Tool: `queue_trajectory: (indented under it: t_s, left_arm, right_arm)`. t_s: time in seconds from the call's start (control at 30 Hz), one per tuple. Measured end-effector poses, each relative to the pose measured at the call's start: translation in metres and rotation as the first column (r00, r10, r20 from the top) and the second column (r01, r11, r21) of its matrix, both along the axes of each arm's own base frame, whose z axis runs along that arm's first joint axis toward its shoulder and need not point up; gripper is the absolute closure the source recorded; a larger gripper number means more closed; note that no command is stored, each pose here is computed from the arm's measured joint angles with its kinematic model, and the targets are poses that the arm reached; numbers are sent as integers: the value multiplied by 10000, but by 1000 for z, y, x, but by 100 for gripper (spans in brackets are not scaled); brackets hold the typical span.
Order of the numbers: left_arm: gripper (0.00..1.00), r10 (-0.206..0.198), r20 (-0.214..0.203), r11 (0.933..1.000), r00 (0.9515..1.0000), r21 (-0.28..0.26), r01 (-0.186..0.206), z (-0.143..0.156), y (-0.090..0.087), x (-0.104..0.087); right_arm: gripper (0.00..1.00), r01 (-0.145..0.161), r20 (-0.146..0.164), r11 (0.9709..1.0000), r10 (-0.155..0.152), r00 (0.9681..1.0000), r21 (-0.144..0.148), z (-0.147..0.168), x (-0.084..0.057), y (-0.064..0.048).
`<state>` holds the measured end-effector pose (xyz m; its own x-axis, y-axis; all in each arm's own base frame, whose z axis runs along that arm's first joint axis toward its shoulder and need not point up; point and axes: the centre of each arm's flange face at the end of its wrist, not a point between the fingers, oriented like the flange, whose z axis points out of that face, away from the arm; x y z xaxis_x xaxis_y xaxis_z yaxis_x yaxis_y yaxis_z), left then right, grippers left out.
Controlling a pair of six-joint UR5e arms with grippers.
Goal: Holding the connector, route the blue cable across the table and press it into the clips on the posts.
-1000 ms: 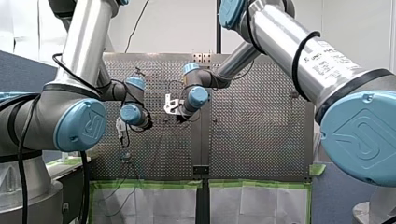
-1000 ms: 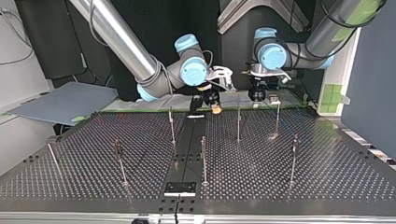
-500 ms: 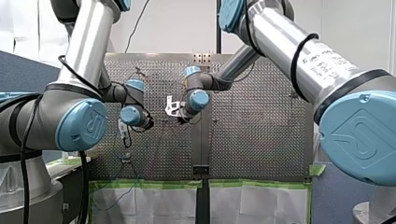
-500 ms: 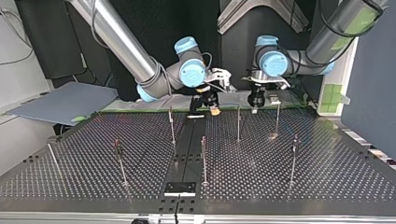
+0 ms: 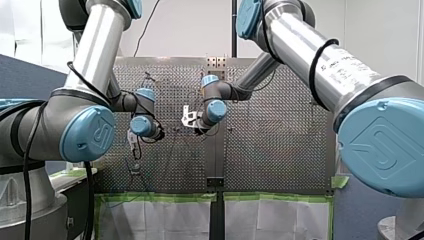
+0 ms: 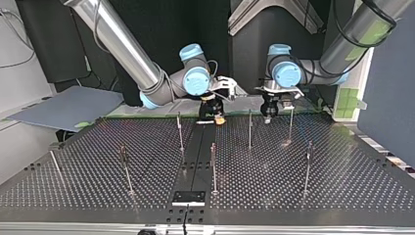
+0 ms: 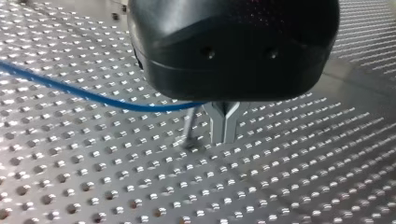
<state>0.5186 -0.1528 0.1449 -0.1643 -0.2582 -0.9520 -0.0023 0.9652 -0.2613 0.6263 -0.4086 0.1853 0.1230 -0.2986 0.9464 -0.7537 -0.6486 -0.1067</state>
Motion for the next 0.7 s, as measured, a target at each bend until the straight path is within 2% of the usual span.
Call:
queue_trajectory:
  t_s: [0.23, 0.37, 0.5, 0.7]
  left_arm:
    - [98, 51, 461, 10000, 9989, -32, -50, 19, 5, 23]
    - [98, -29, 599, 10000, 9982, -63, 33, 24, 7, 30]
    - [98, -145, 441, 9998, 9989, -107, 150, 19, 7, 37]
    - [98, -84, 243, 9999, 9997, -103, 86, 12, 12, 52]
  right_arm:
    - [100, 68, 227, 9999, -64, 9997, -150, 2, -5, -14]
    - [100, 70, 333, 9998, -63, 9994, -208, 3, -7, -21]
    - [100, 97, 422, 9996, -86, 9991, -264, 7, -10, -29]
    - [100, 161, 514, 9993, -144, 9986, -336, 13, -12, -38]
